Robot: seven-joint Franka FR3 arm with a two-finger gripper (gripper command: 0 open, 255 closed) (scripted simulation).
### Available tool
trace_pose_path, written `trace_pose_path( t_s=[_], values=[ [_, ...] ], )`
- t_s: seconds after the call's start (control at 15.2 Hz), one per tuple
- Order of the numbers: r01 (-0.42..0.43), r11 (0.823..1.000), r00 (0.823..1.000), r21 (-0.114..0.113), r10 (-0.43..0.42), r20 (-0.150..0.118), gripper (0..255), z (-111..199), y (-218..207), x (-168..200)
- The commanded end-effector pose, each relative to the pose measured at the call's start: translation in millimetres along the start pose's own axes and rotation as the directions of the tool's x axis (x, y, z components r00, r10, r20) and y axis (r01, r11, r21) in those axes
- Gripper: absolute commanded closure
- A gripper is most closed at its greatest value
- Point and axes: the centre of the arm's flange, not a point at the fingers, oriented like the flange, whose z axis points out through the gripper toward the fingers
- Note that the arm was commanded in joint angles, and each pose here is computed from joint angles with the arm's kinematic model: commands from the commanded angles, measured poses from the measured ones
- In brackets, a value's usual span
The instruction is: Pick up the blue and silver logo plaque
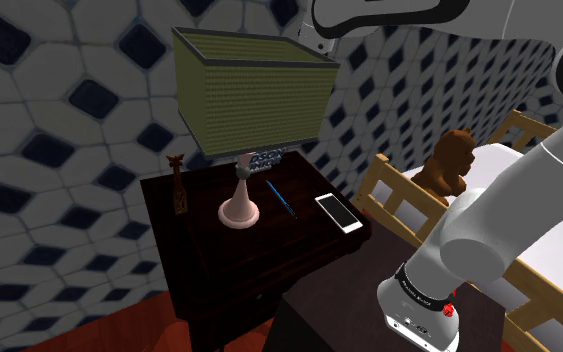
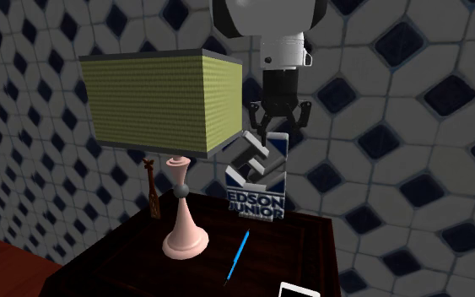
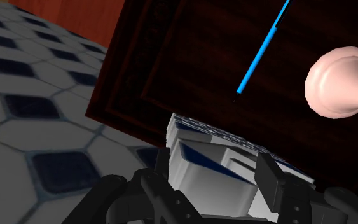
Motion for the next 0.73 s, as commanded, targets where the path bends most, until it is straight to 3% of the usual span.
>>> trace_pose_path(
  t_s=[0.0, 0.46, 0.66],
  values=[
    [0.0, 1.0, 1.0, 0.0, 0.0, 0.001, 255, 0.9, 0.0, 0.0],
    [0.0, 1.0, 1.0, 0.0, 0.0, 0.001, 255, 1.1, -0.3, 0.2],
    [0.0, 1.0, 1.0, 0.0, 0.0, 0.001, 255, -14.8, 0.1, 1.1]
  ],
)
